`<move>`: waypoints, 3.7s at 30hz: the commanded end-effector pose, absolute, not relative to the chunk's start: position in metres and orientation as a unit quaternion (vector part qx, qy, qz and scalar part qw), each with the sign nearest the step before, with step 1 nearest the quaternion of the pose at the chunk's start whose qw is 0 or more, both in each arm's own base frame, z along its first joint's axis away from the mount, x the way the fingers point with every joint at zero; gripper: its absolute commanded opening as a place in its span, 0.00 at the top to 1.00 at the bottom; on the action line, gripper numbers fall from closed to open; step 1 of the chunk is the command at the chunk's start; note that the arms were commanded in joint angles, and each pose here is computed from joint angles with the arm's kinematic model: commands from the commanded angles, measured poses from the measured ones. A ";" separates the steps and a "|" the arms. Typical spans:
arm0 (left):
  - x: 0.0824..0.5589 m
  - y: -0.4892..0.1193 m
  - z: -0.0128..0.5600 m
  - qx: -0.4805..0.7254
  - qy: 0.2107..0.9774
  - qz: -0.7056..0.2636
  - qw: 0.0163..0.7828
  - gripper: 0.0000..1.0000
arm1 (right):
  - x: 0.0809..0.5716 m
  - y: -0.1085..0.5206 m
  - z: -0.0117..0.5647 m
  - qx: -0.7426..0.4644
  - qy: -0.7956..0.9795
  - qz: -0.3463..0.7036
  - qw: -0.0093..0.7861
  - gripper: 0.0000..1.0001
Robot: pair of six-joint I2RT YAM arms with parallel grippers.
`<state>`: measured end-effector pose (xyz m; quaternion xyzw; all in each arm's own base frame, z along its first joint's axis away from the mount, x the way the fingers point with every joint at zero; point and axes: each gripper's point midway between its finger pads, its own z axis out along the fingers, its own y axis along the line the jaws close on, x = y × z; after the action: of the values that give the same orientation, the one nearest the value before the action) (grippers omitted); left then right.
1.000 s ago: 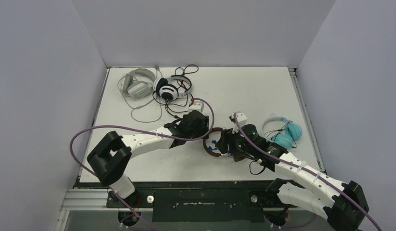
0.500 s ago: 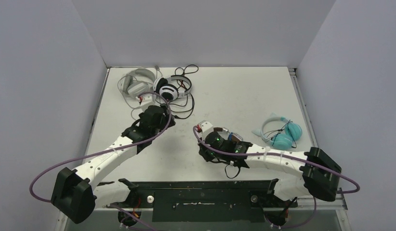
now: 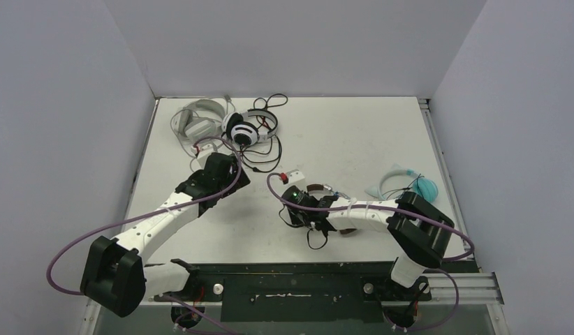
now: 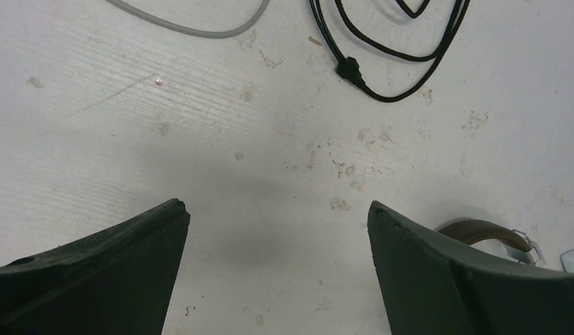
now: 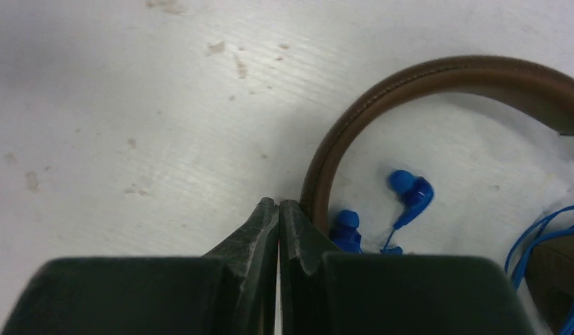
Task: Wrap the headphones
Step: Move the headphones to the center of the board.
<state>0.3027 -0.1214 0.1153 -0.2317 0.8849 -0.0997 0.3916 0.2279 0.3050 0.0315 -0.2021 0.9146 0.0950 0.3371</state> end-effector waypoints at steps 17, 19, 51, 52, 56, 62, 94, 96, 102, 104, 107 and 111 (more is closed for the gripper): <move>0.317 -0.146 0.127 -0.178 0.894 -0.144 0.386 0.03 | 0.287 0.081 0.057 0.102 0.915 -0.035 0.389 1.00; 0.316 -0.149 0.125 -0.175 0.896 -0.150 0.379 0.03 | 0.288 0.063 0.060 0.129 0.909 -0.048 0.392 1.00; 0.338 -0.138 0.117 -0.194 0.903 -0.122 0.364 0.03 | 0.265 0.168 0.125 -0.104 0.861 0.178 0.465 0.05; 0.341 -0.133 0.115 -0.200 0.905 -0.108 0.361 0.03 | 0.265 0.170 0.127 -0.104 0.859 0.182 0.467 0.05; 0.356 -0.121 0.119 -0.199 0.912 -0.071 0.351 0.03 | 0.262 0.169 0.129 -0.094 0.854 0.191 0.476 0.04; 0.387 -0.106 0.142 -0.236 0.894 -0.050 0.379 0.03 | 0.258 0.168 0.133 -0.081 0.841 0.208 0.493 0.05; 0.559 -0.086 0.187 -0.045 0.902 -0.104 0.417 0.07 | 0.238 0.202 0.150 -0.136 0.798 0.314 0.497 0.06; 0.561 -0.111 0.186 -0.005 0.894 -0.116 0.433 0.03 | 0.239 0.203 0.150 -0.137 0.799 0.312 0.496 0.06; 0.569 -0.151 0.179 0.081 0.894 0.016 0.441 0.03 | 0.239 0.205 0.148 -0.144 0.801 0.312 0.490 0.06; 0.570 -0.158 0.172 0.114 0.893 0.057 0.431 0.03 | 0.239 0.205 0.148 -0.144 0.802 0.312 0.489 0.06; 0.569 -0.166 0.155 0.155 0.890 0.107 0.415 0.03 | 0.239 0.204 0.147 -0.145 0.802 0.311 0.488 0.06; 0.564 -0.181 0.129 0.184 0.903 0.066 0.383 0.03 | 0.239 0.204 0.147 -0.146 0.802 0.310 0.488 0.06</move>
<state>0.5588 -0.2008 0.1370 0.1610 0.8983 0.0469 0.4061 0.2330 0.1972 0.1276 -0.1345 0.8245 0.2973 0.4623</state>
